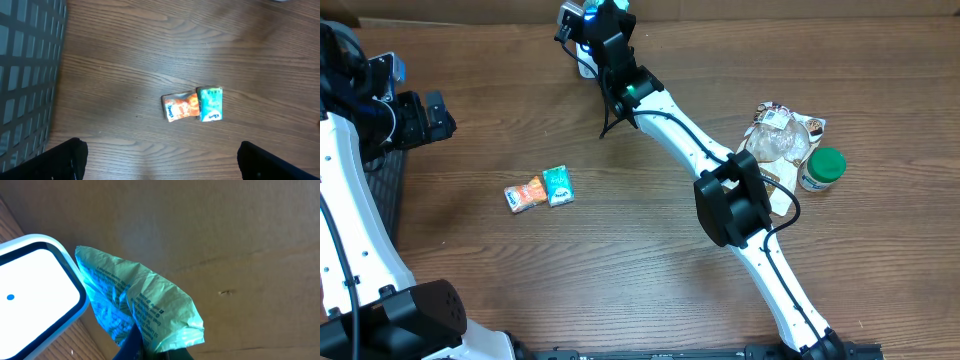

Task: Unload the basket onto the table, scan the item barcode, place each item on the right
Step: 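Hold the pack against the scanner face, then carry the pack right and drop it onto the PanTree bag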

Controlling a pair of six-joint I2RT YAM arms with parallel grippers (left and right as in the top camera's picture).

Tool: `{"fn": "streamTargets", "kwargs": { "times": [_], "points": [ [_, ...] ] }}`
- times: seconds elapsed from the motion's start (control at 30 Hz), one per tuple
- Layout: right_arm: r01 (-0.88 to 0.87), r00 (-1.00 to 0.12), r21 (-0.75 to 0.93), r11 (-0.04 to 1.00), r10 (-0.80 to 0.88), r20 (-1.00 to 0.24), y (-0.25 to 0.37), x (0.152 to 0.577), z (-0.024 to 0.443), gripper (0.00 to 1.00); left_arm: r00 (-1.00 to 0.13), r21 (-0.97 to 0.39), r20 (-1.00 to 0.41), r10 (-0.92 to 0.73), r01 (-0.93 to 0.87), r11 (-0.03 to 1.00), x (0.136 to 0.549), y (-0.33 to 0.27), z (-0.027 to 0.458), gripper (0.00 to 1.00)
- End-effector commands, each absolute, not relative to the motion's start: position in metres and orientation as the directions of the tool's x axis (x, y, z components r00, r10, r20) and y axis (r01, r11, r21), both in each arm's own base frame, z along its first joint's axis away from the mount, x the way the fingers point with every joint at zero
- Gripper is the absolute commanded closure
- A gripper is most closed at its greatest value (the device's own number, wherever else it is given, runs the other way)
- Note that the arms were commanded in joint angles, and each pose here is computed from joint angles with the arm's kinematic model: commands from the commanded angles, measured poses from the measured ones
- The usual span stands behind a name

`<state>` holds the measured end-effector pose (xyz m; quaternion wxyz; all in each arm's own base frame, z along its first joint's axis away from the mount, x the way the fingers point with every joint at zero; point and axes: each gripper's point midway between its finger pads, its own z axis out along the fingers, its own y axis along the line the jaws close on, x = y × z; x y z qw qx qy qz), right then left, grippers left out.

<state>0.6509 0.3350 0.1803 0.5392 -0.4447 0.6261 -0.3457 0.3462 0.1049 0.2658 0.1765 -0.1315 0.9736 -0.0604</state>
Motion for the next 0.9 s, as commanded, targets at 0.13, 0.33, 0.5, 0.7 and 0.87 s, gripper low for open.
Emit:
{"fn": "streamTargets", "kwargs": {
  "times": [0.13, 0.33, 0.5, 0.7, 0.87],
  "points": [
    [-0.133, 0.000, -0.807, 0.575, -0.815, -0.580, 0.322, 0.636, 0.278, 0.96, -0.906, -0.159, -0.334, -0.260, -0.218, 0.963, 0.347, 0.106, 0.266, 0.00],
    [-0.252, -0.041, -0.539, 0.804, -0.565, -0.824, 0.300, 0.601, 0.351, 0.96, -0.906, -0.159, -0.334, -0.260, -0.218, 0.963, 0.347, 0.106, 0.266, 0.00],
    [-0.300, -0.185, -0.269, 0.915, -0.333, -0.925, 0.264, 0.548, 0.402, 0.96, -0.906, -0.159, -0.334, -0.260, -0.218, 0.963, 0.347, 0.105, 0.266, 0.00],
    [-0.259, -0.503, 0.149, 0.954, -0.002, -0.864, 0.214, 0.472, 0.412, 0.96, -0.906, -0.159, -0.334, -0.260, -0.218, 0.963, 0.347, 0.106, 0.266, 0.00],
    [0.045, -0.723, 0.270, 0.962, 0.218, -0.655, 0.143, 0.429, 0.372, 0.96, -0.906, -0.158, -0.334, -0.259, -0.217, 0.963, 0.347, 0.106, 0.266, 0.00]
  ]
}}
